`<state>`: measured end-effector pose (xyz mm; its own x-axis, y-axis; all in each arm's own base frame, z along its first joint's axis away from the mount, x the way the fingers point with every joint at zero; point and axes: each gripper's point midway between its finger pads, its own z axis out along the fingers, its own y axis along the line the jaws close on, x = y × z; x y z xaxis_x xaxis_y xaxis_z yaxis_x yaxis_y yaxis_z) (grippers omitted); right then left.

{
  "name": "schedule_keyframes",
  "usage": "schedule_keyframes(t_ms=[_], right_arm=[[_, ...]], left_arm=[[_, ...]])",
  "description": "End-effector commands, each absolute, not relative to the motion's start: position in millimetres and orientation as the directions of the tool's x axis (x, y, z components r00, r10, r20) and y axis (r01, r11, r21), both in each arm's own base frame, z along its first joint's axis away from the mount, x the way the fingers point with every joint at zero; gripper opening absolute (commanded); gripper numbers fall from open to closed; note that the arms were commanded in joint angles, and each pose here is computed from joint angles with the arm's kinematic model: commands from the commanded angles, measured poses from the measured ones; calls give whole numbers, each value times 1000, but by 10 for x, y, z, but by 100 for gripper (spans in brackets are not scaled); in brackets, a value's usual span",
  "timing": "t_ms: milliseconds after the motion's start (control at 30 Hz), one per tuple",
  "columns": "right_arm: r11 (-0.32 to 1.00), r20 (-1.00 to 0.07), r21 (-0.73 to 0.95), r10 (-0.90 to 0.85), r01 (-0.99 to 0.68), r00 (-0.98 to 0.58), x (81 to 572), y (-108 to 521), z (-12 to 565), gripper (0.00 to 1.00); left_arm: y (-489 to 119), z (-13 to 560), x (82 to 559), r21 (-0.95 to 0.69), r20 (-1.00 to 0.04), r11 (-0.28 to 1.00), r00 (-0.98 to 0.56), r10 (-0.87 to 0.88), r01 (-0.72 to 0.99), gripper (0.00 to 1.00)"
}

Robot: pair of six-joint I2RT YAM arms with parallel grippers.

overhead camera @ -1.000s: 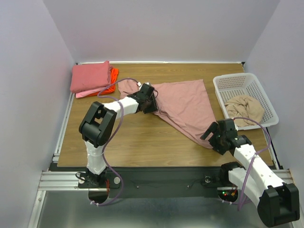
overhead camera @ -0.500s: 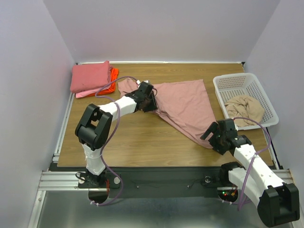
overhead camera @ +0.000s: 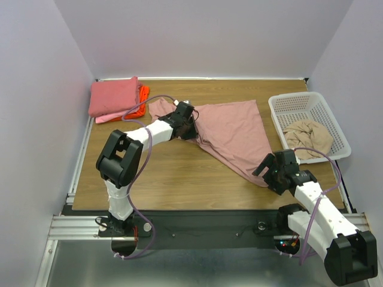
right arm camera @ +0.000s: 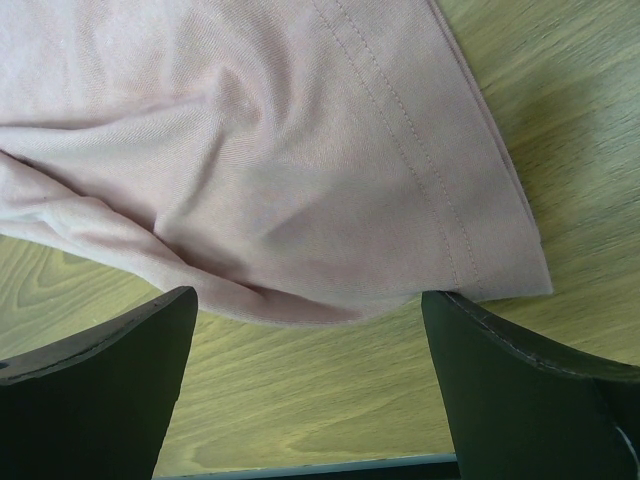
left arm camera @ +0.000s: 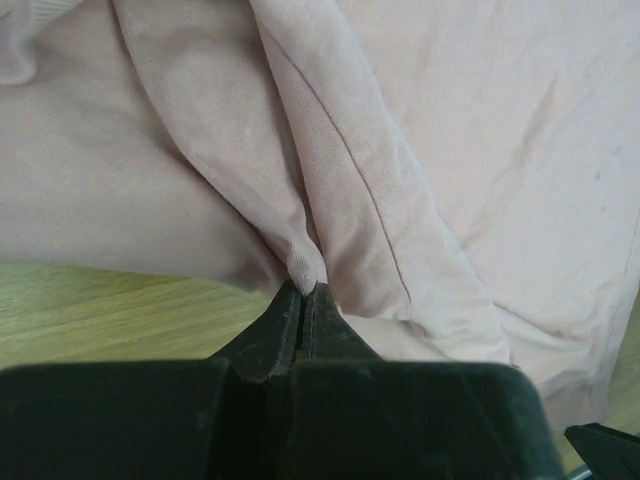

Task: Fold and stack the t-shirts
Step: Flatten the tshirt out

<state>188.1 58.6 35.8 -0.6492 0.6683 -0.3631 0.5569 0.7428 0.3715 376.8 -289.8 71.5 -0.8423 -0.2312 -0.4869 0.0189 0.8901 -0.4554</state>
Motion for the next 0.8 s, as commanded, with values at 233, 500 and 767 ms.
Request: schedule_keyframes(t_ms=[233, 500, 767], right_arm=[[721, -416, 397, 693, 568, -589, 2014, 519, 471, 100], [702, -444, 383, 710, 600, -547, 2026, 424, 652, 100], [632, -473, 260, 743, 730, -474, 1702, 114, 879, 100]], left_arm=[[-2728, 1160, 3719, -457, -576, 888, -778, -252, 51, 0], [-2192, 966, 3162, -398, -555, 916, -779, -290, -57, 0], [-1670, 945, 2451, -403, -517, 900, -770, -374, -166, 0]])
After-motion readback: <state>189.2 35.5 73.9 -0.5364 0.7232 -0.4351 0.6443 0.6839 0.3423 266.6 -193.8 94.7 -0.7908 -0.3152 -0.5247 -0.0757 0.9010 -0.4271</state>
